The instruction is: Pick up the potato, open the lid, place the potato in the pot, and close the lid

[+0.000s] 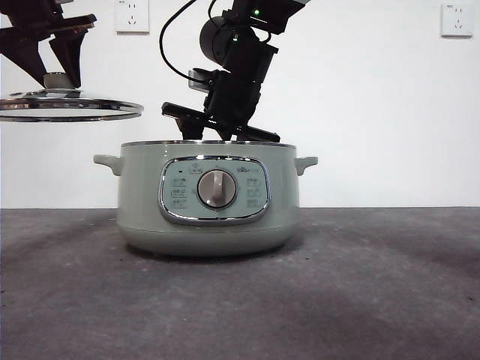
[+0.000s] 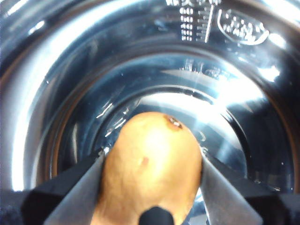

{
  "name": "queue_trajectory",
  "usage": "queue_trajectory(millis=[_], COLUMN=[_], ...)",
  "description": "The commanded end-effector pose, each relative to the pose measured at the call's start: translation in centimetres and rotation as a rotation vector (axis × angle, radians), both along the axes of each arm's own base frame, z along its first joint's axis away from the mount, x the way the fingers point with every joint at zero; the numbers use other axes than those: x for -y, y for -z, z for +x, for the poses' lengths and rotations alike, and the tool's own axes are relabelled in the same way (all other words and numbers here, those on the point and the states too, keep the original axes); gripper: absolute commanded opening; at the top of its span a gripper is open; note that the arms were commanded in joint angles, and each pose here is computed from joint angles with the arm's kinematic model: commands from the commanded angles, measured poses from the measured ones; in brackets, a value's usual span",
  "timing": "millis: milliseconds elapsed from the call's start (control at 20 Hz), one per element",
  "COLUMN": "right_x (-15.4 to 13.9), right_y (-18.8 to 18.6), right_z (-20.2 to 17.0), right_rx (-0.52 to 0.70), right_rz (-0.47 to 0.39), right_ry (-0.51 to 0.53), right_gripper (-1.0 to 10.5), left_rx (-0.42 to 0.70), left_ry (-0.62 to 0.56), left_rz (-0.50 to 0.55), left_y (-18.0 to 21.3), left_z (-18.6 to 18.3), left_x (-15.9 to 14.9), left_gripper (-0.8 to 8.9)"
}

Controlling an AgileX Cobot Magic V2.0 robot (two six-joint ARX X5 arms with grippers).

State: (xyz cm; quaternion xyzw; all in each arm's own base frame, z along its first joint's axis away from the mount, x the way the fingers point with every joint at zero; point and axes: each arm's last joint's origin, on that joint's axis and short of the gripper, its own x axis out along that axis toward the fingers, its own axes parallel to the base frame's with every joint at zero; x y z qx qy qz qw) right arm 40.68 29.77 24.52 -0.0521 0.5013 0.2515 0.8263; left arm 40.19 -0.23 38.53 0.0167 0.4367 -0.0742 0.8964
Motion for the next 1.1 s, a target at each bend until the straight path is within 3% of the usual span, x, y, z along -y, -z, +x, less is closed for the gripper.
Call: queue_trajectory(millis=[50, 200, 300, 450, 550, 750, 900, 1100], right_x=[-0.1, 0.0, -0.1, -0.2, -0.1, 1.5, 3.9, 6.2], right_y=[0.7, 0.8, 0.7, -2.9, -6.5, -13.3, -17.1, -21.2], right_z=[0.0, -0.1, -0.5, -2.2, -4.6, -11.1, -15.6, -19.7], right_rx=[-0.022, -0.040, -0.051, 0.053, 0.126, 0.250, 0.250, 0.319], right_rz=[-0.012, -0.025, -0.040, -0.073, -0.112, -0.252, -0.276, -0.155], right_ry=[0.008, 0.009, 0.014, 0.005, -0.002, -0.027, -0.048, -0.096], right_gripper=[3.0, 5.6, 5.7, 5.6, 4.6, 0.5, 0.2, 0.2], left_rx=[0.066, 0.079, 0.093, 0.080, 0.066, 0.059, 0.058, 0.055], left_ry=[0.021, 0.020, 0.014, 0.035, 0.052, 0.129, 0.208, 0.289], left_rz=[-0.007, -0.008, -0.014, -0.015, -0.022, -0.029, -0.032, -0.038], left_y=[-1.4, -1.5, -1.6, -1.5, -1.4, -1.4, -1.4, -1.3], left_z=[-0.6, -0.5, -0.4, -0.5, -0.6, -1.0, -1.6, -2.4], left_x=[0.1, 0.1, 0.2, 1.0, 2.0, 5.2, 8.4, 11.7], left_gripper=[-0.09, -0.09, -0.09, -0.09, -0.09, -0.09, -0.09, -0.09])
